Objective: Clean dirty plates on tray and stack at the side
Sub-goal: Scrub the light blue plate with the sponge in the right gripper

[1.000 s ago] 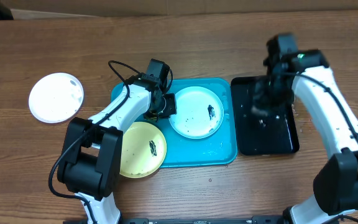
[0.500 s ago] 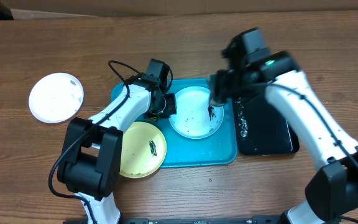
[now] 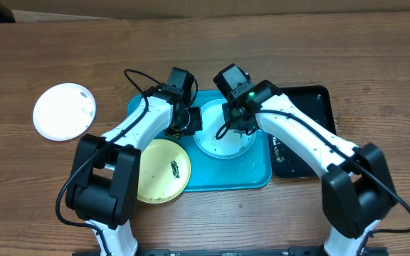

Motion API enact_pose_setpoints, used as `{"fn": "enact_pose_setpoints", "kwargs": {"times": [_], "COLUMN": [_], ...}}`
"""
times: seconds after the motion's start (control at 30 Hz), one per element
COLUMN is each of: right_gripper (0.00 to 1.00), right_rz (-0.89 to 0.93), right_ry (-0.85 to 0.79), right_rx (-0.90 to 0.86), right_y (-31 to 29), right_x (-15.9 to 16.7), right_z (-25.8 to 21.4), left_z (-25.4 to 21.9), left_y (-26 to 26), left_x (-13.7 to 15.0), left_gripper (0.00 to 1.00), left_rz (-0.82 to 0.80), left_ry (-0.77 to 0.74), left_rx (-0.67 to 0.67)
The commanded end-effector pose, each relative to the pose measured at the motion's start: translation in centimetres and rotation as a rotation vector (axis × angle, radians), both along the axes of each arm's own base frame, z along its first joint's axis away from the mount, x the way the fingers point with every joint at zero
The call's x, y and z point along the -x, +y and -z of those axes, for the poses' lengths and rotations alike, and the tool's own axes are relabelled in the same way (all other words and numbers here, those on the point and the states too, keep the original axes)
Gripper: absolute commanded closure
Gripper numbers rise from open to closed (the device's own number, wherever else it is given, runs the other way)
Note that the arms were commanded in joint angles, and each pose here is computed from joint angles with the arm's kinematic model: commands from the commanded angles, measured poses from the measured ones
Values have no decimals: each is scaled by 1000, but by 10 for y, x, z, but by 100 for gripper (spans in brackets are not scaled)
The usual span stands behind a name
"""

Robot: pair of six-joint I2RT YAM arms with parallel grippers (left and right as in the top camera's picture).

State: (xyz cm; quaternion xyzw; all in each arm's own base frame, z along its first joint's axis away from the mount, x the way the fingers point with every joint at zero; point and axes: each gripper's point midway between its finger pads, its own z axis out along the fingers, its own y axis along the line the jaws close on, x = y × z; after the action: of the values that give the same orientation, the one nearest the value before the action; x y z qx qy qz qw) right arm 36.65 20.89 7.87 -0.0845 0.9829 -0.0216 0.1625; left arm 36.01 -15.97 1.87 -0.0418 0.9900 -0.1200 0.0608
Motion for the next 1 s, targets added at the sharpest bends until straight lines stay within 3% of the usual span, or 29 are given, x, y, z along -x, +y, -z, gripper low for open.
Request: {"fn": "enact_pose_setpoints", "kwargs": {"times": [0.0,0.6,0.97], "right_gripper": [96,96,96], "right_rz": [26,137,134], "right_ry": [-6,107,238], "right_rx": [55,89,-78], "right_y": [-7,-25,-11], "right_x": [-5,-2,17], "right_z": [14,63,89], "left_z": [4,4,4], "left_y": [-3,-3,-3], "left_x": [3,3,2], "left_gripper": [96,96,96], "left_rz": [2,2,2], "left_ry": [14,13,12], "left_rx": [5,5,4]}}
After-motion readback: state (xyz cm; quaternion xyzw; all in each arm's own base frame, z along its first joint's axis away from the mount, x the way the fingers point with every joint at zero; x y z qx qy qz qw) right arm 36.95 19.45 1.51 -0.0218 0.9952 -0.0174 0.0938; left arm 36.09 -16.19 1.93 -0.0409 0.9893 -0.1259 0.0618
